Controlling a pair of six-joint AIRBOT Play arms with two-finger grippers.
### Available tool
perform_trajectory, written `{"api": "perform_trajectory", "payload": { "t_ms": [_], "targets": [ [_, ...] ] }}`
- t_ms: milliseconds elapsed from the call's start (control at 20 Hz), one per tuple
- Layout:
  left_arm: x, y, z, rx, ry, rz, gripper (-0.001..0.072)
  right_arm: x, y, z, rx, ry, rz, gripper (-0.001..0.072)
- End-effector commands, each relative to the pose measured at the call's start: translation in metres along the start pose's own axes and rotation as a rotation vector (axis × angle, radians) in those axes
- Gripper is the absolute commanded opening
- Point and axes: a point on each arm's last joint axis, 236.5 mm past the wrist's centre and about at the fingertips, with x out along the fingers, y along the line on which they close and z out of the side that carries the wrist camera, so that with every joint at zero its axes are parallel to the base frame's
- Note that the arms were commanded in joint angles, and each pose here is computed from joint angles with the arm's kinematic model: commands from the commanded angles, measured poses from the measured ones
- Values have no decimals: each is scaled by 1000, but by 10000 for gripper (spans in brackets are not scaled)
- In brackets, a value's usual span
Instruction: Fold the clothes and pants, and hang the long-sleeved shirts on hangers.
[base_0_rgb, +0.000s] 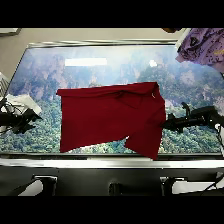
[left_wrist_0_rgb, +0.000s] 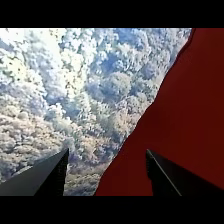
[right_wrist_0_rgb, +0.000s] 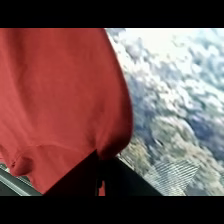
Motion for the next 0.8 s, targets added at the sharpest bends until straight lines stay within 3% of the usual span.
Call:
{"api": "perform_trajectory", "payload": {
  "t_ms": [0,200,500,750],
  "targets": [
    [9,-1,-23,70,57,-72,557,-3,-2,4,-27,-25,-32,29],
    [43,5,-87,63,202,-198,556,-14,7,3,-42,-46,-32,29],
    [69,26,-148,-4,352,-190,554,-19,13,-1,-43,-42,-25,29],
    [77,23,-177,48,428,-173,554,-26,18,0,-55,-62,-27,29]
  ]
}}
